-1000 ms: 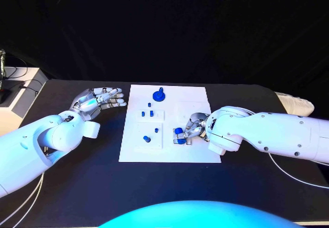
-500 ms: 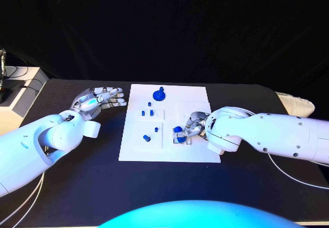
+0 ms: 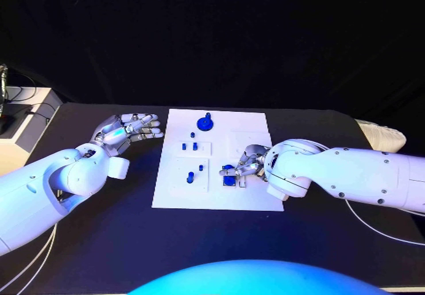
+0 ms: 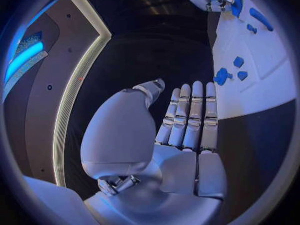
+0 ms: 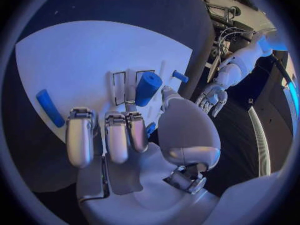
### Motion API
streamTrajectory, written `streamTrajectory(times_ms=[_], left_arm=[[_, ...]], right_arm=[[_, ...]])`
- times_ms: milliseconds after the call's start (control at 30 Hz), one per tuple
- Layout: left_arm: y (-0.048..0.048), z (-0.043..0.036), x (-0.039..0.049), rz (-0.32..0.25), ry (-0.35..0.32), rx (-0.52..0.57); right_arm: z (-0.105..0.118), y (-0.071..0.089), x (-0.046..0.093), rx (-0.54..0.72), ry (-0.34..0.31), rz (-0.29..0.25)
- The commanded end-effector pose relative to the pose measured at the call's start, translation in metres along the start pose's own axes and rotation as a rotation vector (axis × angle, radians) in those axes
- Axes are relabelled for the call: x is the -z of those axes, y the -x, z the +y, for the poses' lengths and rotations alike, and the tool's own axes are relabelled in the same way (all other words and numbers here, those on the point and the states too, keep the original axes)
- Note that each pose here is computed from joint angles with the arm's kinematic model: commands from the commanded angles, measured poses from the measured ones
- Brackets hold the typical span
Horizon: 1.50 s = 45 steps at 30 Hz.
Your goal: Assemble the parts on the task board
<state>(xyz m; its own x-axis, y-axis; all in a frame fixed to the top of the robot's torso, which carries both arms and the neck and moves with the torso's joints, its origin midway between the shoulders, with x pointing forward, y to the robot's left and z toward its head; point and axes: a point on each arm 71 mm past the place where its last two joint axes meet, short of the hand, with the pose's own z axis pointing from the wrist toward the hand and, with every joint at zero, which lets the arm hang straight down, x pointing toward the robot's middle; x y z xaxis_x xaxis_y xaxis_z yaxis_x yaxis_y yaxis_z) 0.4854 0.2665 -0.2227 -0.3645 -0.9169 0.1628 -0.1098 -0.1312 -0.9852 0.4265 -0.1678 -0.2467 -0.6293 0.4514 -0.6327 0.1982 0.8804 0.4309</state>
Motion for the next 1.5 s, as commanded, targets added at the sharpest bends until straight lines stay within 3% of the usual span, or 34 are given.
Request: streamTrajectory(times_ms=[33,433,733,933,1167,1500], left_arm=[[-0.0019,-0.0005,-0.0005,0.014,-0.006,0.011],[-0.001,0.0,0.0002,0.011,-0.005,0.011],[-0.0001,0.0018,0.0015,0.009,-0.001,0.011],[0.0002,0.0035,0.0022,0.009,0.004,0.013],[0.0002,0.0046,0.0025,0.009,0.007,0.013],[0.001,0.0048,0.0033,0.007,0.009,0.013]], right_arm=[[0.004,-0.002,0.001,0.022,0.037,0.014],[-0.003,0.001,0.007,0.041,0.07,-0.01],[-0.008,0.008,0.016,0.031,0.201,-0.036],[-0.008,0.008,0.02,0.037,0.24,-0.034],[-0.007,0.007,0.02,0.037,0.249,-0.032],[-0.011,0.007,0.016,0.05,0.212,-0.052]])
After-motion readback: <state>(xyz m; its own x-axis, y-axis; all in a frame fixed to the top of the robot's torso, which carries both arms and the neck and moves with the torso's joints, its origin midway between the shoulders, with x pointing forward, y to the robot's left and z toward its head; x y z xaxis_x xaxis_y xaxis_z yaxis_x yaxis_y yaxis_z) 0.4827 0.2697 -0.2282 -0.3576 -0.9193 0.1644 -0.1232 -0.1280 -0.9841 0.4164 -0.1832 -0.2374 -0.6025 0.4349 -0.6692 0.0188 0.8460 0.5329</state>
